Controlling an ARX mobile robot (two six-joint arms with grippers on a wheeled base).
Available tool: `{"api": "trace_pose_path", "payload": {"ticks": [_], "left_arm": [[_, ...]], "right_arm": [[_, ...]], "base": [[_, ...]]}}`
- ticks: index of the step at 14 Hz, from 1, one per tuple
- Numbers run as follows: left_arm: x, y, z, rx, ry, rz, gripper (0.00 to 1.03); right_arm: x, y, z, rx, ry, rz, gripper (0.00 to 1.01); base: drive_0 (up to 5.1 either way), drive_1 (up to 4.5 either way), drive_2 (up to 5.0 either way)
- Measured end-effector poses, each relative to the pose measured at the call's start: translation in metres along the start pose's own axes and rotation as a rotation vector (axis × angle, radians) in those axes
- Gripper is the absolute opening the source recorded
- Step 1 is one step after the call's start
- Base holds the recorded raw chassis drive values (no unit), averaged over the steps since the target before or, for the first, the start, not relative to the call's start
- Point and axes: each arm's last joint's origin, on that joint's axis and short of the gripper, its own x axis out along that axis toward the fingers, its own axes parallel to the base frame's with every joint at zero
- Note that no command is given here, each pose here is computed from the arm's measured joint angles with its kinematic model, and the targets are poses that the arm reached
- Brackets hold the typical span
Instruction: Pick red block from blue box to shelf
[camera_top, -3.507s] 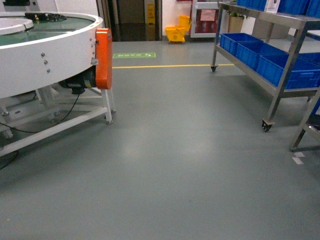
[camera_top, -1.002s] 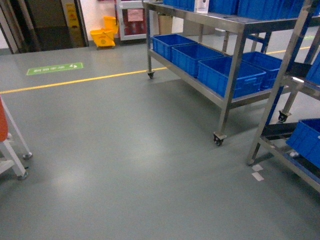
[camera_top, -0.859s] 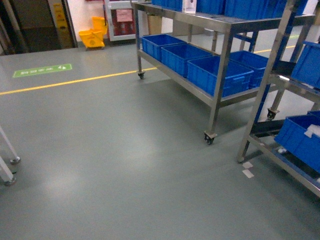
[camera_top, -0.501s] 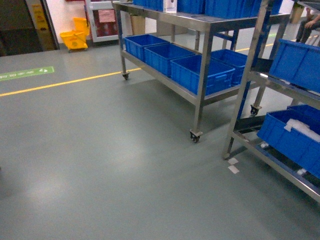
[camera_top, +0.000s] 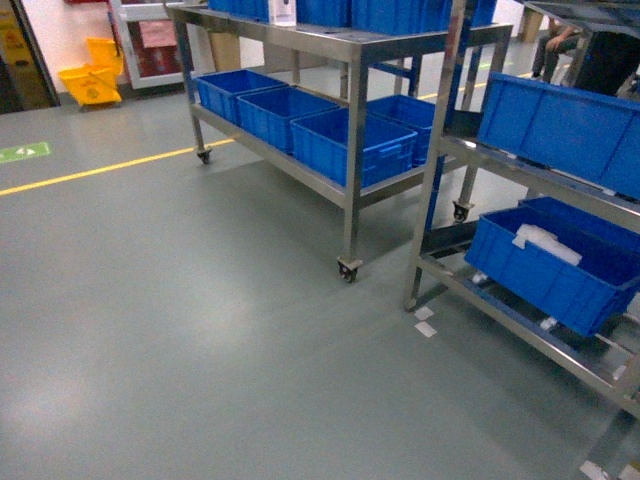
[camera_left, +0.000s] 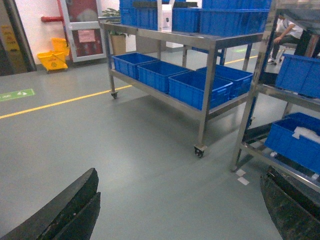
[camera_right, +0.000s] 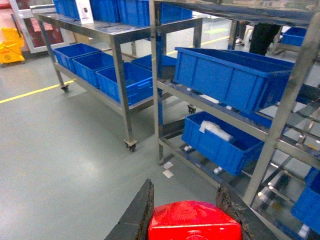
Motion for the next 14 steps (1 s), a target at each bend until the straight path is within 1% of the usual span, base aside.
{"api": "trace_pose_path", "payload": {"ticks": [14], "left_arm": [[0.0000, 0.0000, 0.0000, 0.000, 0.000, 0.000, 0.98]], "right_arm": [[0.0000, 0.0000, 0.0000, 0.000, 0.000, 0.000, 0.28]], "base": [[-1.6, -1.59, -1.6]]}}
